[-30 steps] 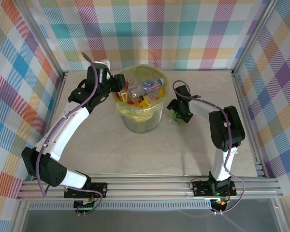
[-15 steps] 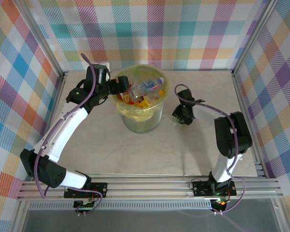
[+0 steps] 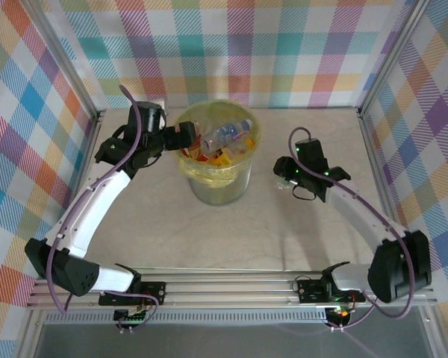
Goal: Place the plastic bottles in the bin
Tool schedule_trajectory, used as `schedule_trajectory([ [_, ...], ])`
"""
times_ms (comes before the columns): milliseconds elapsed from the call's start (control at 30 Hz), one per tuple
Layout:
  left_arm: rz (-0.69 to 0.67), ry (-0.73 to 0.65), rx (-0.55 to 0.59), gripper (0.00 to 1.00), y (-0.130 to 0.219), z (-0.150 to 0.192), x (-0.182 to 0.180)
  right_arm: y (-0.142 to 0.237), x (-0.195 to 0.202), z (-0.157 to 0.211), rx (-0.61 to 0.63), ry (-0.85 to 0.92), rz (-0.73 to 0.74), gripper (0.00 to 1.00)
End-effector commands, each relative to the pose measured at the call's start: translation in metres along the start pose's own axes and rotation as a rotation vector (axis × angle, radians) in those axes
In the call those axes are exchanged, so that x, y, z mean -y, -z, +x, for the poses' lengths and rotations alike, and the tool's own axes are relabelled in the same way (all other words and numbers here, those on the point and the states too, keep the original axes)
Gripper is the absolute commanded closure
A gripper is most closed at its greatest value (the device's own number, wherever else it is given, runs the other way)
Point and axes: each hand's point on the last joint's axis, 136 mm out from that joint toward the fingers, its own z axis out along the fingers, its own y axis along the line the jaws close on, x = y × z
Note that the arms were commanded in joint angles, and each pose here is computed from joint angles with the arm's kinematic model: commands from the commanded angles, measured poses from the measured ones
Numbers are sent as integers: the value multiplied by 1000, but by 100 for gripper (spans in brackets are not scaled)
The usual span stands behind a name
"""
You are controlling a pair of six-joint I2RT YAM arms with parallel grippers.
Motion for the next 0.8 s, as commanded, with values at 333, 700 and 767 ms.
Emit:
schedule_trajectory([
  [333,252,19,91,3,51,-31,45,105,-109,-6,188,360,-552,45],
  [700,732,-88,33,8,101,-9,140,152,-168,16,233,553,-837,44],
  [767,783,-110,22,8,106,-4,151,160,-175,18,239,566,-877,43],
])
